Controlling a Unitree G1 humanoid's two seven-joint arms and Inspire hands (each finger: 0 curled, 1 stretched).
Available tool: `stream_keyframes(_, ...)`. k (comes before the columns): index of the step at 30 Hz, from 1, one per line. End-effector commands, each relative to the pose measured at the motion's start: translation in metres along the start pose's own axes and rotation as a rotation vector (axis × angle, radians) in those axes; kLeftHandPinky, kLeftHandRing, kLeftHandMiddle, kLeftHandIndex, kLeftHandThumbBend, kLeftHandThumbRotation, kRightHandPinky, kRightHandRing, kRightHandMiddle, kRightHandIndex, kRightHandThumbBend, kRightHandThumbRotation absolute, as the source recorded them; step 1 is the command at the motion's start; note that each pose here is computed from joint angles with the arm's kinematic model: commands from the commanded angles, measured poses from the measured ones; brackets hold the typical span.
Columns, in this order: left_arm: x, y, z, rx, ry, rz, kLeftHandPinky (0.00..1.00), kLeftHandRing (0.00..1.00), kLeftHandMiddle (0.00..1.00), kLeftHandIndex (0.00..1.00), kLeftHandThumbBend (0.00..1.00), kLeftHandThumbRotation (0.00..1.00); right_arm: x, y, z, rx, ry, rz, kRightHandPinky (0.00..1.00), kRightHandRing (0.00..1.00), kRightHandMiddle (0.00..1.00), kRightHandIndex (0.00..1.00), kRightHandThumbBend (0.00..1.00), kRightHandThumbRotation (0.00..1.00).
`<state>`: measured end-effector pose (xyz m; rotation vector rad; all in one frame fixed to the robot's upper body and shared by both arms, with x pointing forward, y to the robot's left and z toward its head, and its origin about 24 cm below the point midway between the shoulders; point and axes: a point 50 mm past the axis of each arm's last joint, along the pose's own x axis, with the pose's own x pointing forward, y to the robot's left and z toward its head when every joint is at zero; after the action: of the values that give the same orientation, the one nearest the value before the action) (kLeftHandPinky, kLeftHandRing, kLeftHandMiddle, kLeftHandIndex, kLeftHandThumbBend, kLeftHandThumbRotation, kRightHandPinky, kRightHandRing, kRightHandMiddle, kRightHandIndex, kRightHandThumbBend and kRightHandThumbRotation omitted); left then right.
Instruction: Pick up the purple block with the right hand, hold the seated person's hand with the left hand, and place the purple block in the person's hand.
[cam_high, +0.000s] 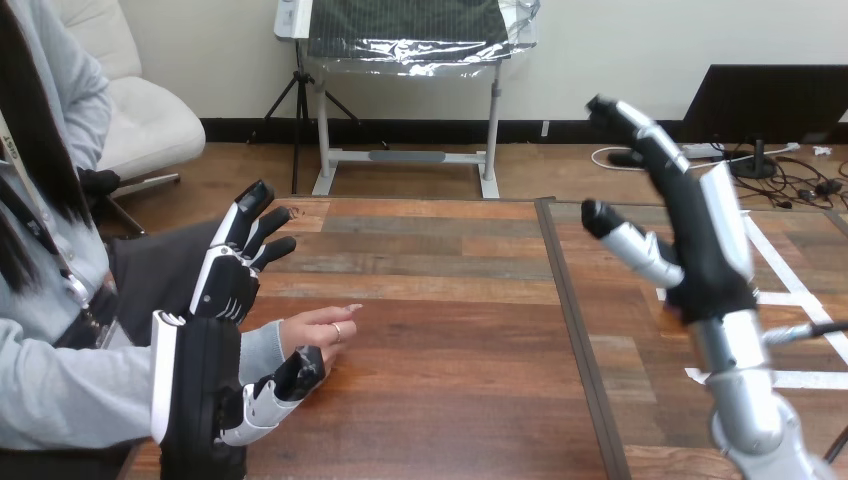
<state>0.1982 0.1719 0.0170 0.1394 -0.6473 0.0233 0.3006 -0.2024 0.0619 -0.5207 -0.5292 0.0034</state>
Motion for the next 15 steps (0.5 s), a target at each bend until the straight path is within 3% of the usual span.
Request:
stream_keyframes(1,0.015,-0.004,0.003,-0.019,-0.062,-0.010,0.80,0.87,0.92,0.90,1.00,0.80,0.030,-0.021,0.010,-0.053,-0.058,-0.053,0.79,0.86,0.86,0.86,1.00,0.93)
stream_keyframes(11,0.015,-0.005,0.003,-0.025,-0.060,-0.008,0.80,0.87,0.92,0.90,1.00,0.80,0.038,-0.034,-0.001,-0.094,0.017,-0.066,0.82,0.89,0.88,0.87,1.00,0.91)
stream_keyframes(15,0.015,-0.005,0.002,-0.024,-0.063,-0.013,0.80,0.88,0.92,0.90,1.00,0.80,0.044,-0.043,-0.007,-0.148,0.070,-0.075,0.82,0.88,0.87,0.88,1.00,0.91)
